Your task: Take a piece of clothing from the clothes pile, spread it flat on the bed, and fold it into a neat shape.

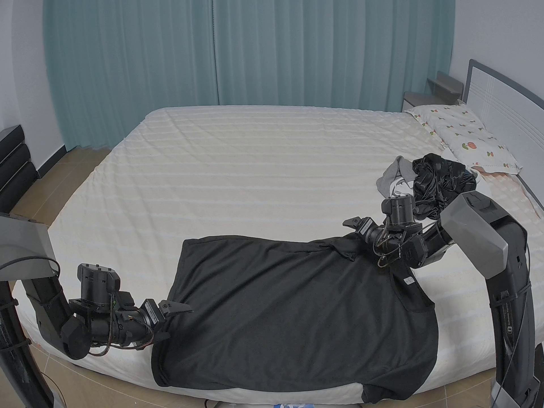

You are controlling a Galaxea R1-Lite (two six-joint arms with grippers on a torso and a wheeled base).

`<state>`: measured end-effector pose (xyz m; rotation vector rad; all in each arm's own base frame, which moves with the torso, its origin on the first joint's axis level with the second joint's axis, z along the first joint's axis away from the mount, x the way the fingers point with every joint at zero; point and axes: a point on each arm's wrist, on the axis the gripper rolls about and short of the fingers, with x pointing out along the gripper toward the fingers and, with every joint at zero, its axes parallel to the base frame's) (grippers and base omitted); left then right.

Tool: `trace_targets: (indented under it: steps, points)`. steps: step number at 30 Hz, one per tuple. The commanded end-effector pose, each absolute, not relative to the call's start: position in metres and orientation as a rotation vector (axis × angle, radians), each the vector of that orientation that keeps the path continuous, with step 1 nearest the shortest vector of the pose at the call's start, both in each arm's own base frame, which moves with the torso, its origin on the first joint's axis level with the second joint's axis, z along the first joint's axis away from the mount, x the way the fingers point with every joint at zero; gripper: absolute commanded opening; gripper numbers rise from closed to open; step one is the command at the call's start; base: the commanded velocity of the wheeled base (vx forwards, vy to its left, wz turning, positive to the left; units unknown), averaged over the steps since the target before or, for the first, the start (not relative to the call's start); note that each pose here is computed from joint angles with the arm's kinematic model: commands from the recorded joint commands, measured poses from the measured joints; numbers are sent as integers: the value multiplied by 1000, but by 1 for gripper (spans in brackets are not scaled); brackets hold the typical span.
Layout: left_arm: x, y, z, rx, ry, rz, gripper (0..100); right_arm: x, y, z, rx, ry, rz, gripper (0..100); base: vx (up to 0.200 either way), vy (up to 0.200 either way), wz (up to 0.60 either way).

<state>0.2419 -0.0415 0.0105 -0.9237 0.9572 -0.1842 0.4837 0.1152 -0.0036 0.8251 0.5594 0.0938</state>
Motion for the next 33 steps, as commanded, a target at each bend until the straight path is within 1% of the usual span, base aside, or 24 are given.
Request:
trace_targets:
  steps: [1, 3, 4, 5, 8, 9, 12, 16, 21, 24, 28, 33]
  points:
    - [242, -41, 10, -925, 960, -181, 100, 503, 116, -7, 823, 436, 150, 100, 0, 0, 0]
    - [242, -41, 10, -926, 960, -180, 100, 514, 116, 3, 828, 323, 199, 100, 0, 0, 0]
    - [242, -42, 10, -925, 960, -182, 100, 517, 116, 6, 831, 298, 209, 100, 0, 0, 0]
    - [241, -41, 10, -926, 961, -181, 100, 523, 116, 14, 836, 242, 232, 100, 0, 0, 0]
    - [241, -41, 10, -926, 961, -181, 100, 535, 115, 18, 838, 184, 239, 100, 0, 0, 0]
    - [241, -41, 10, -926, 961, -181, 100, 535, 115, 18, 838, 184, 239, 100, 0, 0, 0]
    - [242, -41, 10, -925, 960, -181, 100, 540, 118, -2, 780, 190, 238, 100, 0, 0, 0]
    - [242, -41, 10, -925, 959, -181, 100, 539, 121, -14, 734, 200, 230, 100, 0, 0, 0]
    - [241, -41, 9, -924, 962, -181, 100, 537, 119, -11, 703, 196, 194, 100, 0, 0, 0]
    - [241, -41, 10, -924, 961, -182, 100, 527, 117, 1, 682, 229, 186, 100, 0, 0, 0]
    - [241, -41, 10, -924, 961, -182, 100, 519, 119, 5, 643, 255, 199, 100, 0, 0, 0]
    - [241, -41, 10, -924, 961, -182, 100, 511, 139, -6, 571, 304, 248, 100, 0, 0, 0]
